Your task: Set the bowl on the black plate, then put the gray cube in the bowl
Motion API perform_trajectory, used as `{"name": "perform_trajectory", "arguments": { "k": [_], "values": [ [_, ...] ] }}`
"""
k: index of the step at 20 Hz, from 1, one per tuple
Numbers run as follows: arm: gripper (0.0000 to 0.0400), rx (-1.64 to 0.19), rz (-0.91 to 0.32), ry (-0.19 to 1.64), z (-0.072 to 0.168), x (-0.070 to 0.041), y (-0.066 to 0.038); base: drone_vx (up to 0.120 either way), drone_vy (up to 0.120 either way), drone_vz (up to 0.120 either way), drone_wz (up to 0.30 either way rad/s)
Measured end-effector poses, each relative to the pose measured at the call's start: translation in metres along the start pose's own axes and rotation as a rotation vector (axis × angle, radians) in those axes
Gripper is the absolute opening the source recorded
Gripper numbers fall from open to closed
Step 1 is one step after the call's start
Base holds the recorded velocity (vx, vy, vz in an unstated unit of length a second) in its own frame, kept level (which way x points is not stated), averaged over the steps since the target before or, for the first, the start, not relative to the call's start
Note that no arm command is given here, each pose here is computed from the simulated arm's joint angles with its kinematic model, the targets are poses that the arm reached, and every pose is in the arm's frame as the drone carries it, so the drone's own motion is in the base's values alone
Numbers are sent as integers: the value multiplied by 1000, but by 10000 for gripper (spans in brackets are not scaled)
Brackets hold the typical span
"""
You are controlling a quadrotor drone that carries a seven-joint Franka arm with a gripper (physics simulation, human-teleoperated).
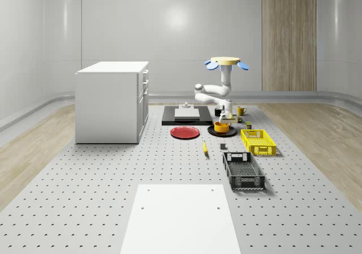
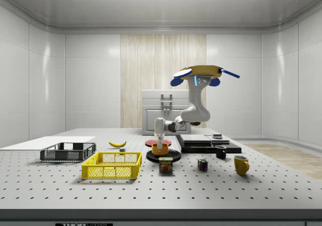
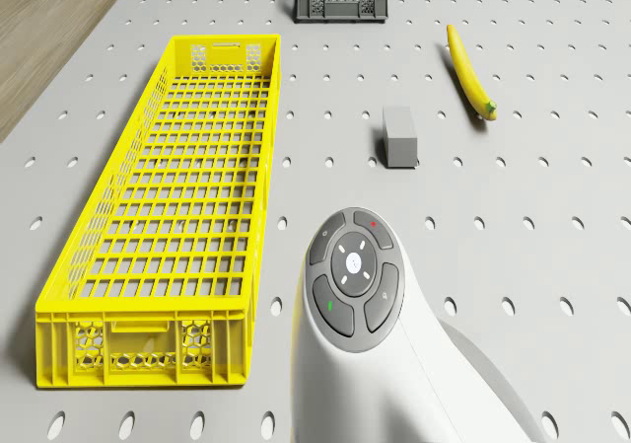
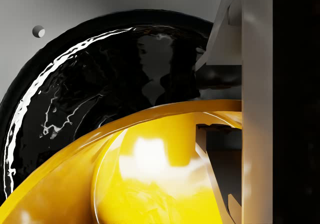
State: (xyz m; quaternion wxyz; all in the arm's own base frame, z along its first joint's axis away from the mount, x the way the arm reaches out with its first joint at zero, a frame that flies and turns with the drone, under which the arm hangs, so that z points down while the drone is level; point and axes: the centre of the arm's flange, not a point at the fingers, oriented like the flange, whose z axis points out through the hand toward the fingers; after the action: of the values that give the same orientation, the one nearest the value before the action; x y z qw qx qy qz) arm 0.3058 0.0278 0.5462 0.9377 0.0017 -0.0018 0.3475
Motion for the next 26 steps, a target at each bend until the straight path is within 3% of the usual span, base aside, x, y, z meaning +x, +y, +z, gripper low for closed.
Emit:
{"name": "perform_trajectory", "arguments": {
  "k": [3,8,9,11,14,21,26],
  "values": [
    [105,-1,15,1,6,-5,2,0,0,0,0],
    [110,-3,66,4,10,-15,-4,0,0,0,0],
    [174,-3,71,4,11,-17,-6,0,0,0,0],
    [263,-2,73,4,11,-19,-7,0,0,0,0],
    [335,-2,74,3,12,-22,-9,0,0,0,0],
    [389,-2,76,3,13,-23,-10,6,0,114,0],
    [397,-2,76,3,13,-24,-11,120,-120,80,0]
  ]
}}
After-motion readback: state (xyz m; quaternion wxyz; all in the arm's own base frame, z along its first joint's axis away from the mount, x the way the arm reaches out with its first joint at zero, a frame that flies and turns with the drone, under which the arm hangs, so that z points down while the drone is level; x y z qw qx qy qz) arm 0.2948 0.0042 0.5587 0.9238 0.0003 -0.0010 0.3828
